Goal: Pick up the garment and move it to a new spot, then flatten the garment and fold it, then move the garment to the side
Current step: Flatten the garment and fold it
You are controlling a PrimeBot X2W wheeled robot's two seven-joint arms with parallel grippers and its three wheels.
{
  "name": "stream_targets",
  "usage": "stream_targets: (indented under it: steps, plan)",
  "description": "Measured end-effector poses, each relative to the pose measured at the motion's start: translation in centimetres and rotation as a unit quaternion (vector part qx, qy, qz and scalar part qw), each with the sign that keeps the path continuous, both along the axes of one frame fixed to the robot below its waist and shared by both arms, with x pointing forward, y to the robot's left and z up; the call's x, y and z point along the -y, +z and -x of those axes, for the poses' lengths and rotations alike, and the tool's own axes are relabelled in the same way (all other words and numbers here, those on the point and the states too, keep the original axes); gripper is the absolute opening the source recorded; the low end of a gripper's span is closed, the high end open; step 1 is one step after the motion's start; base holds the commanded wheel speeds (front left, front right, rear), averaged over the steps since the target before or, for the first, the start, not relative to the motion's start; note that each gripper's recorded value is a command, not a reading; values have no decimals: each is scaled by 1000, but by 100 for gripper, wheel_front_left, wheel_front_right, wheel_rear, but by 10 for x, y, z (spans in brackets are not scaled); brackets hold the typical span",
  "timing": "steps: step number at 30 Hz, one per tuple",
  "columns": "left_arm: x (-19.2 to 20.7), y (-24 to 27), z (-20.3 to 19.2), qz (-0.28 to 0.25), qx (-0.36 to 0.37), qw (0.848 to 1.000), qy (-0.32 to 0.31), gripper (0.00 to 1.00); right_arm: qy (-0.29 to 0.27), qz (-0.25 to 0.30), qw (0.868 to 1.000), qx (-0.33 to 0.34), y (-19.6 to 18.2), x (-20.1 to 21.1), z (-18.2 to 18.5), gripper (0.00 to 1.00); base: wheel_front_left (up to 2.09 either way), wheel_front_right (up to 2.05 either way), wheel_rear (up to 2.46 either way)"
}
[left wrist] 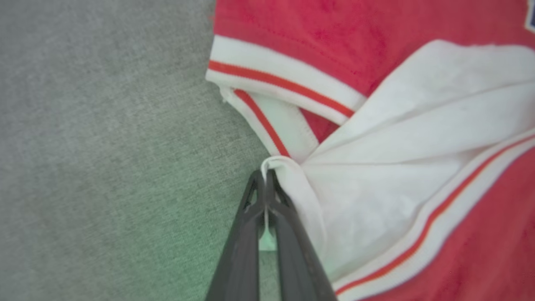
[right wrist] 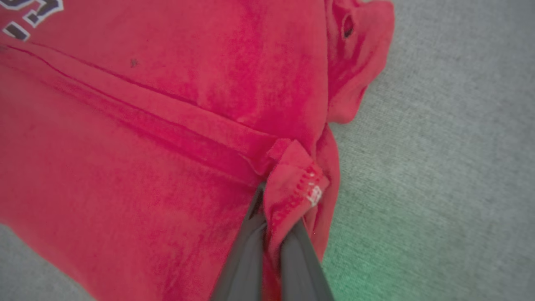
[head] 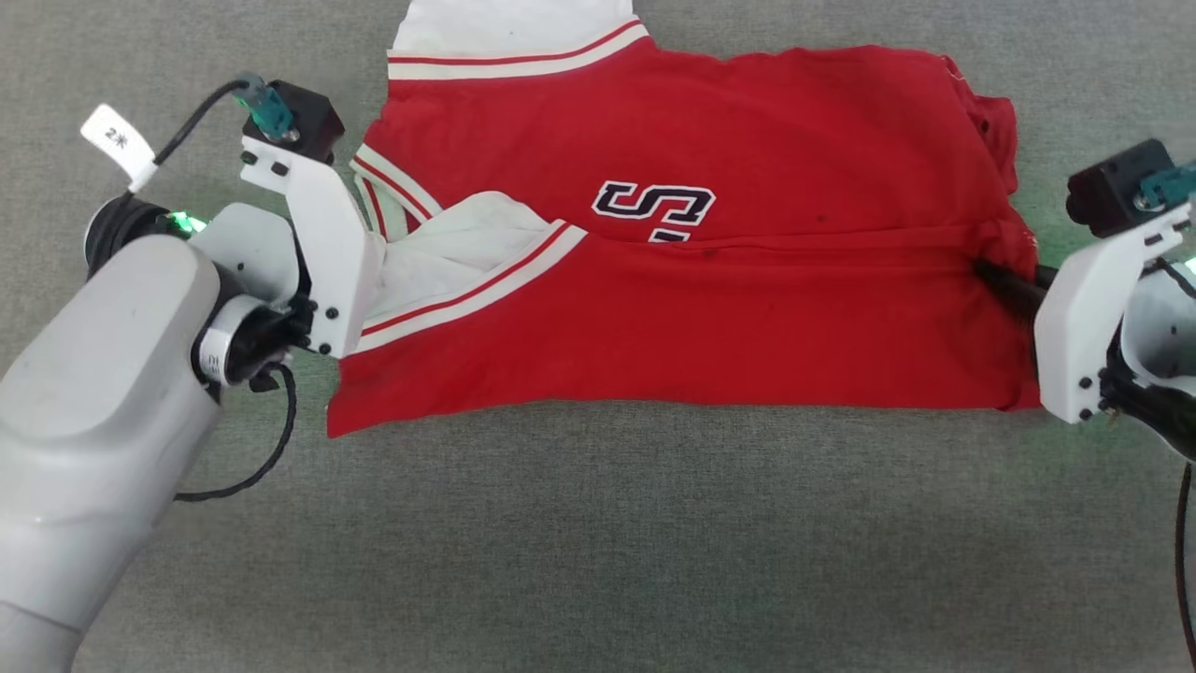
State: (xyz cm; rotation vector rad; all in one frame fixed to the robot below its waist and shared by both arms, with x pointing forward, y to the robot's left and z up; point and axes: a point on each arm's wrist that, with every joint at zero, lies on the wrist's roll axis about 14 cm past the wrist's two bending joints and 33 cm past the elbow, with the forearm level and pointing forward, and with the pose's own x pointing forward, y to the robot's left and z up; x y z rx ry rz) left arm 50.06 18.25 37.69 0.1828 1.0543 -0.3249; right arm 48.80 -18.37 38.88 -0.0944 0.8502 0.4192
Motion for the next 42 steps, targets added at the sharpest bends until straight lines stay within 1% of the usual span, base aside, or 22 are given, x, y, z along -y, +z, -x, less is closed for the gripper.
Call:
stream_targets:
  steps: [1,2,3,4,5,6,7,10,16,21,24,27,33,36,38,40,42]
  plan:
    - [-1,-3,-1,1,-7,1000,6,0,-1,1,1000,-4,-1,1,-1,29,0,0,0]
    - [-1,-4,-1,2,-13,1000,11,5,0,2,1000,-6,-2,1,-2,42,0,0,0]
    - [-1,-5,-2,1,-16,1000,13,20,1,2,1000,-8,-2,0,-2,53,0,0,0]
    - [-1,-4,-3,0,-14,1000,14,20,1,3,1000,-7,-2,0,-4,53,0,0,0]
    - [-1,-2,-5,1,-11,1000,16,40,3,1,1000,-5,0,-1,-5,88,0,0,0]
    - [-2,1,-8,4,-5,1000,21,84,4,-1,1000,-2,1,-2,-5,100,0,0,0]
    - [-4,3,-9,6,-1,1000,30,100,4,-3,1000,4,3,-2,-6,100,0,0,0]
    - [-16,14,-12,-1,12,998,55,100,-3,-11,1000,27,14,1,-11,100,0,0,0]
    - [-29,49,-10,-12,47,996,72,100,-28,-38,993,112,50,9,-25,100,0,0,0]
    - [-24,71,6,-15,61,996,56,100,-51,-63,979,187,82,14,-28,100,0,0,0]
    - [-14,75,23,-8,53,997,48,100,-67,-72,970,225,96,20,-26,100,0,0,0]
    - [-1,71,42,-7,32,999,29,100,-76,-76,963,247,104,23,-18,100,0,0,0]
    - [11,53,66,-4,-10,1000,29,100,-110,-74,946,295,123,38,-4,100,0,0,0]
    - [13,39,71,-2,-33,999,37,100,-132,-73,940,306,124,45,4,100,0,0,0]
    - [13,29,73,0,-47,998,44,100,-145,-76,938,306,122,47,10,100,0,0,0]
    - [14,20,74,11,-63,996,56,100,-157,-79,939,296,116,49,17,100,0,0,0]
    - [13,8,76,9,-78,995,63,100,-168,-75,942,280,108,53,24,100,0,0,0]
